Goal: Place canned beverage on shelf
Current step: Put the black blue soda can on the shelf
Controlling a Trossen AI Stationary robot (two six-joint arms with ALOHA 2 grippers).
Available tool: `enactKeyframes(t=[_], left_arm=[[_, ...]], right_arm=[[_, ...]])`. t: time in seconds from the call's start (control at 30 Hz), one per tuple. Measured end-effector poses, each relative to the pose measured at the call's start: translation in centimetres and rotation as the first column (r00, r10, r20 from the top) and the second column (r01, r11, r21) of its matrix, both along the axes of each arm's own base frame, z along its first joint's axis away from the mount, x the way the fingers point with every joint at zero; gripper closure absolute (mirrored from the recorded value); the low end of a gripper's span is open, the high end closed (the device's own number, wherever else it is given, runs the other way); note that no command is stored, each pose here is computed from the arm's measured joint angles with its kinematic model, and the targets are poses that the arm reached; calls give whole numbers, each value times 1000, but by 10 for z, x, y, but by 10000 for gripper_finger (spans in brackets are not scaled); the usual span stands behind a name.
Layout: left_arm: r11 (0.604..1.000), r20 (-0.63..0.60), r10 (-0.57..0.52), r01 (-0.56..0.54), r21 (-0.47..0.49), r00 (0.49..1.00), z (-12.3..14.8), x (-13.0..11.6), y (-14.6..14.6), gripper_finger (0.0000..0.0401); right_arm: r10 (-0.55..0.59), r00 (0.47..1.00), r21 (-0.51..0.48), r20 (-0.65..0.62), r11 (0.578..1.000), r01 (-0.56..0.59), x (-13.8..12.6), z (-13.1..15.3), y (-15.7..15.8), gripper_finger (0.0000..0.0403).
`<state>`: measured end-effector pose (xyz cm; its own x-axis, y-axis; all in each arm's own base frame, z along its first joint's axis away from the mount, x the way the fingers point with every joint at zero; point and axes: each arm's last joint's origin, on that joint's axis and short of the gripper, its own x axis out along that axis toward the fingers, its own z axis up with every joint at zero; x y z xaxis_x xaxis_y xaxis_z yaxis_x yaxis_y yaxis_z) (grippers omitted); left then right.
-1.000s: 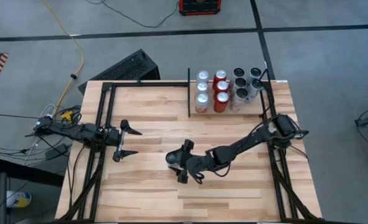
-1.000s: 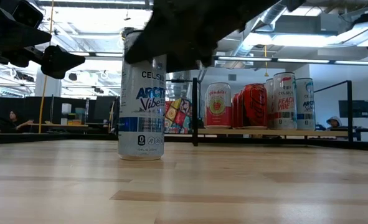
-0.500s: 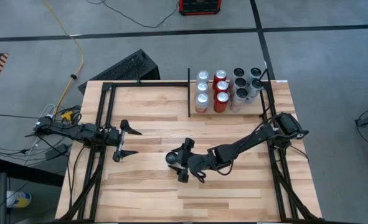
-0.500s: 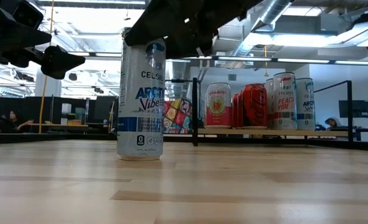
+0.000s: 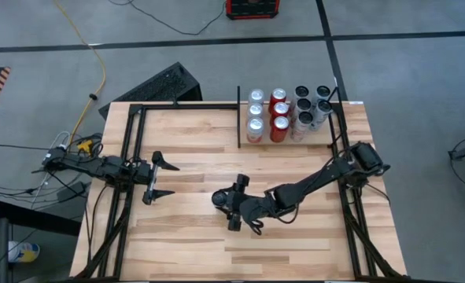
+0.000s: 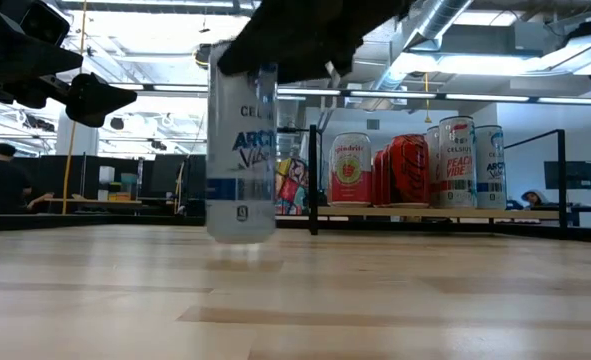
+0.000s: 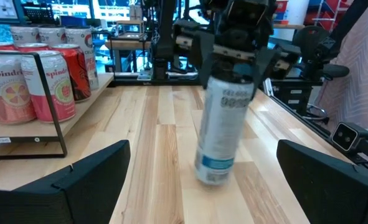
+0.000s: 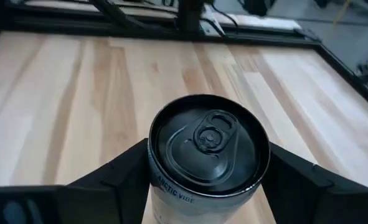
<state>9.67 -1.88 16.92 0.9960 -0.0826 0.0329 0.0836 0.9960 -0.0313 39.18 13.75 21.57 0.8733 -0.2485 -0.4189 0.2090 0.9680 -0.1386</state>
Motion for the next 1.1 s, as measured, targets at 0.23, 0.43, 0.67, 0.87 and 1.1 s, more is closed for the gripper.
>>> enactKeyframes(t=[0.23,0.43,0.67,0.87,1.1], left_arm=[[1000,-12,0,0,3,1000,-1,1,0,10],[1000,-24,1,0,6,1000,-2,2,0,10],[1000,-27,0,0,6,1000,-2,2,0,10],[1000,-27,0,0,7,1000,-2,2,0,10],[1000,-27,0,0,6,1000,-2,2,0,10]], right_arm=[[-64,997,-22,-51,998,62,-33,39,-4,128],[-240,964,-82,-112,969,232,-88,73,-12,128],[-432,897,-10,-95,901,433,-174,71,-31,128],[-547,833,37,-78,834,551,-217,67,-63,128],[-657,748,-14,-95,752,659,-259,71,-94,128]])
